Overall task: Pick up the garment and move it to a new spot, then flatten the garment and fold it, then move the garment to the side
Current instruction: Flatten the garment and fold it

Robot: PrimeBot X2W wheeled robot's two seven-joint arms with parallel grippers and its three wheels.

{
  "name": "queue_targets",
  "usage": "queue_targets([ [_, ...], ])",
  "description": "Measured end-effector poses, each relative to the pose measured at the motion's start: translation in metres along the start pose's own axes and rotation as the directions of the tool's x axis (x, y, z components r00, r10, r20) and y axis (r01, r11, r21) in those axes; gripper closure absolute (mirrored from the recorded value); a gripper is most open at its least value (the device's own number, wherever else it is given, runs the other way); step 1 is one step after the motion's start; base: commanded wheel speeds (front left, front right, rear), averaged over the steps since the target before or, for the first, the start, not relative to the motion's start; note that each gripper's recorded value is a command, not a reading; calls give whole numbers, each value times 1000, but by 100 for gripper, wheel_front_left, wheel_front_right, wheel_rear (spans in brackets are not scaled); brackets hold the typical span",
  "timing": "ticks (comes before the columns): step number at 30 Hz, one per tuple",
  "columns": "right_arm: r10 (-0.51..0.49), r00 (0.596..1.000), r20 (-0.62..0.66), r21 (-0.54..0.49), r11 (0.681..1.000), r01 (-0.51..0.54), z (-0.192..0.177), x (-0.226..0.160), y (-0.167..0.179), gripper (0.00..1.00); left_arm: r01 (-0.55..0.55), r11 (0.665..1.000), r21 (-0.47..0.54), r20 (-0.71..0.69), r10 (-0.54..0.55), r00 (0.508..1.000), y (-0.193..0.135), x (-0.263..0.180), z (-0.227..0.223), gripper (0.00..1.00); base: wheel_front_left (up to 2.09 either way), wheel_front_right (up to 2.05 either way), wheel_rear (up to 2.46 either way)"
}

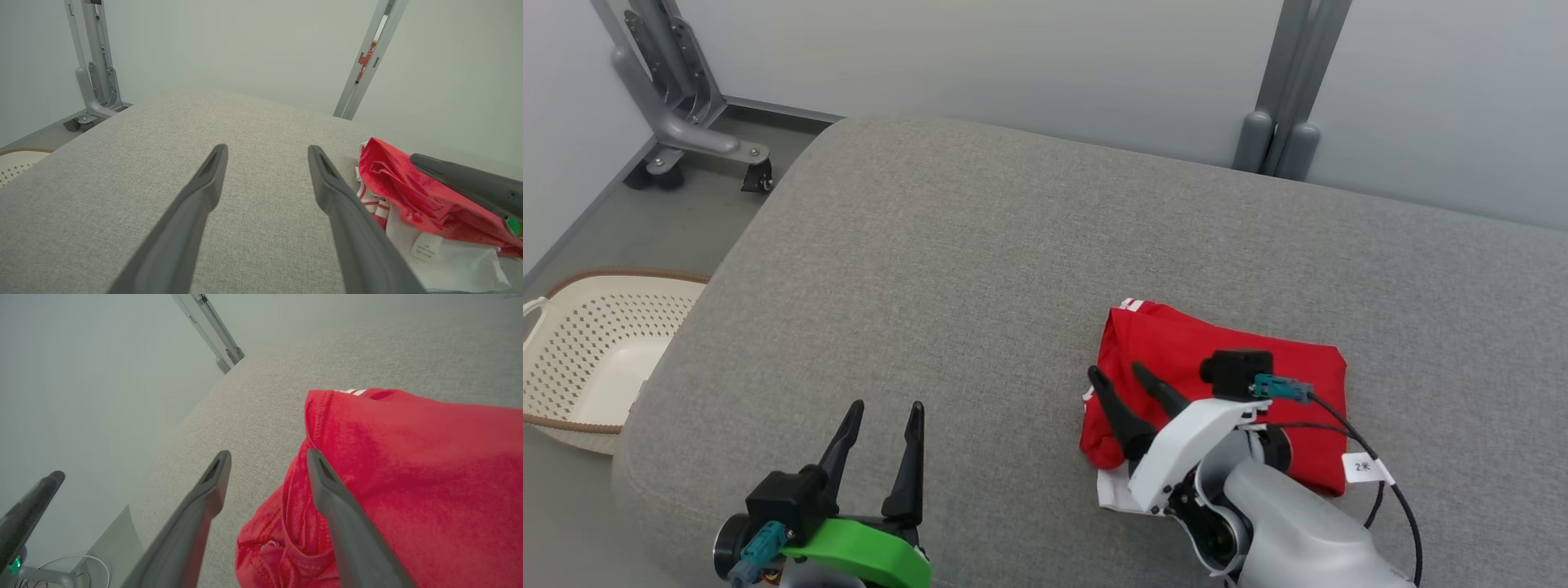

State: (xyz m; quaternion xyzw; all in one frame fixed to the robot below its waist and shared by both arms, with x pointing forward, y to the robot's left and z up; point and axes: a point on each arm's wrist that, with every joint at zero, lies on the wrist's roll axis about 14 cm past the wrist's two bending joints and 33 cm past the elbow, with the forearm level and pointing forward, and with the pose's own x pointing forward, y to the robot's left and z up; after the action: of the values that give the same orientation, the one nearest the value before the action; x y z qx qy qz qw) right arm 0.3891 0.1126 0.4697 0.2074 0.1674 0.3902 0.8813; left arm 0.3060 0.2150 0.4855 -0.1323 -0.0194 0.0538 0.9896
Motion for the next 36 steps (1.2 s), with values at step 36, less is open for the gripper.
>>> queue_targets([
  [36,-268,840,472,-372,803,466,128,-164,-106,0,227,974,17,113,-227,967,-83,51,35,0,0,0,0],
])
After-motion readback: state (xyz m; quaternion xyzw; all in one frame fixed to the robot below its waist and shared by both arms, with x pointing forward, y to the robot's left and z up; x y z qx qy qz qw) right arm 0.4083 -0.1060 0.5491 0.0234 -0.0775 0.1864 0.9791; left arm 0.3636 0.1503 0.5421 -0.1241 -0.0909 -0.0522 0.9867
